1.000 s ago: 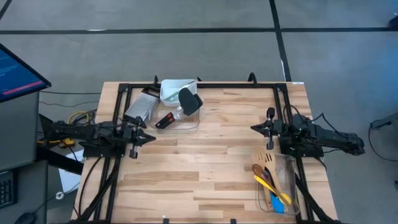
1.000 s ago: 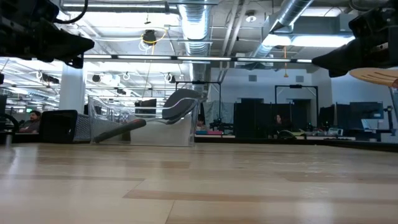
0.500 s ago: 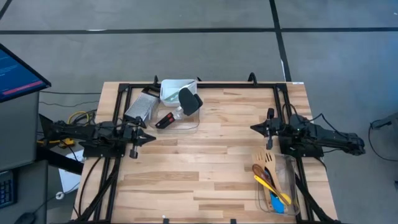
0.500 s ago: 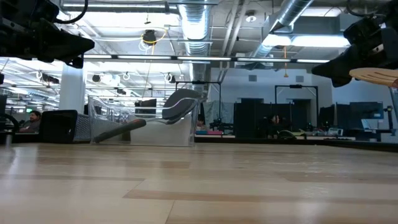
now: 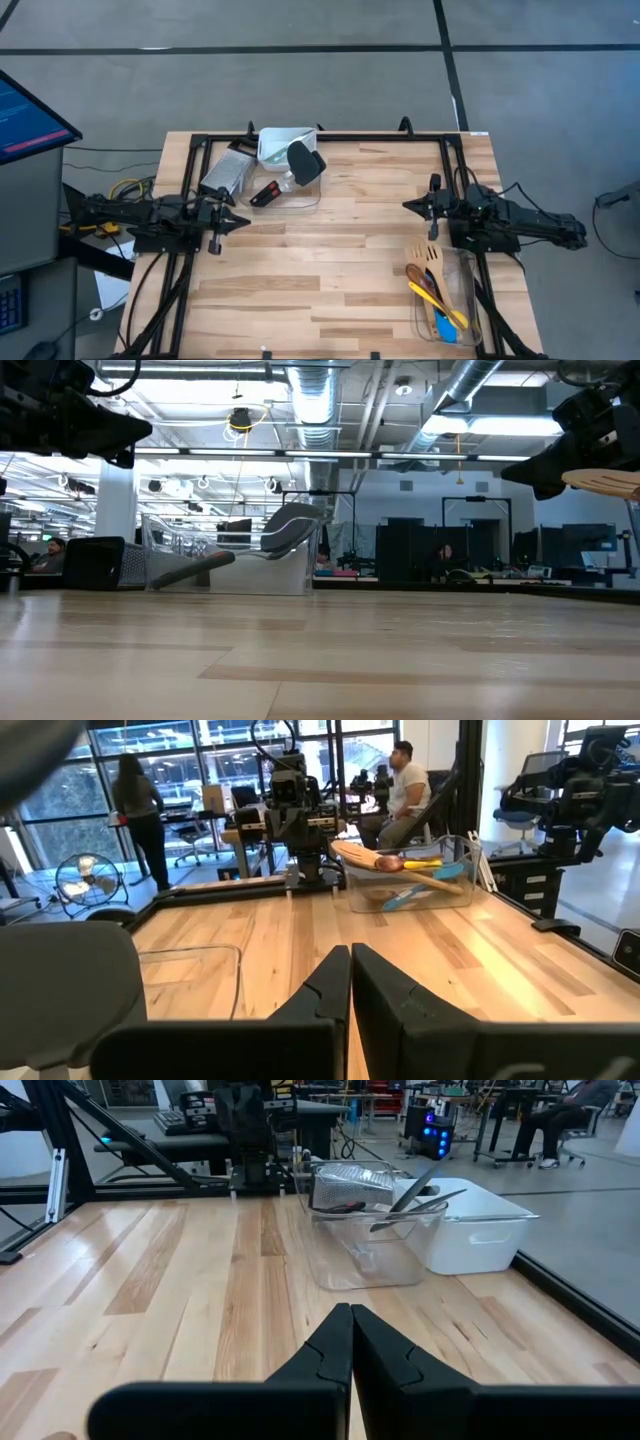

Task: Pick & Place Kitchen Items
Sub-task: Return to Home Position

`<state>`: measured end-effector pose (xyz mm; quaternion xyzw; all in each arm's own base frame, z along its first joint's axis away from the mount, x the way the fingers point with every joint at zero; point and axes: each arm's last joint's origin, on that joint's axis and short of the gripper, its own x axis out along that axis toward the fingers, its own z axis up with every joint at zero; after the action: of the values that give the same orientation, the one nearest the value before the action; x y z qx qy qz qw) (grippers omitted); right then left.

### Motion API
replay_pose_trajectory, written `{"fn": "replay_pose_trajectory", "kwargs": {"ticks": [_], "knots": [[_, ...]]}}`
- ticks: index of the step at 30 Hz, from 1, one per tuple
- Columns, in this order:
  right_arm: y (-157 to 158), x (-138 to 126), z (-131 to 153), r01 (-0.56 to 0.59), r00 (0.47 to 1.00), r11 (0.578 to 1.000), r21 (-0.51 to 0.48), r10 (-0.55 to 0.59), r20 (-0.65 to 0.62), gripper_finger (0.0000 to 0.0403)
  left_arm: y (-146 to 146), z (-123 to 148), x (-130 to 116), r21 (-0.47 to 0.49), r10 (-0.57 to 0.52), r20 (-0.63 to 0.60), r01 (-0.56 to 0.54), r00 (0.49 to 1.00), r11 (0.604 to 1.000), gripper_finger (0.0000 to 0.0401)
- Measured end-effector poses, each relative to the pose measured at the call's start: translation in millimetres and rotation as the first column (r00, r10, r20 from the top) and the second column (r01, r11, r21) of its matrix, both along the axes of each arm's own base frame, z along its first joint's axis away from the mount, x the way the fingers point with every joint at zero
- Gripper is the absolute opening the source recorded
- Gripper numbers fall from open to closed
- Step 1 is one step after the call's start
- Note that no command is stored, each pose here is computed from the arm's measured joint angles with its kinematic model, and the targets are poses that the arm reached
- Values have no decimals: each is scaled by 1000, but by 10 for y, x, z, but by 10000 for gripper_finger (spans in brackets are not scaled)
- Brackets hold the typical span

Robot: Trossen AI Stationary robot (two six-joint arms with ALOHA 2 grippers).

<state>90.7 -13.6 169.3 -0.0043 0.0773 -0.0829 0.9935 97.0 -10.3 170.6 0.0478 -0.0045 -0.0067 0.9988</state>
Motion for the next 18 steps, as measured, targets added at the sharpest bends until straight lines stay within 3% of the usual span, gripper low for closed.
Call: {"fn": "replay_pose_trajectory", "kwargs": {"ticks": [18], "knots": [[0,0,-1,0,1000,1000,0,0,-1,0,0,6,0,-1,-1,6,1,1000,1000,2]]}}
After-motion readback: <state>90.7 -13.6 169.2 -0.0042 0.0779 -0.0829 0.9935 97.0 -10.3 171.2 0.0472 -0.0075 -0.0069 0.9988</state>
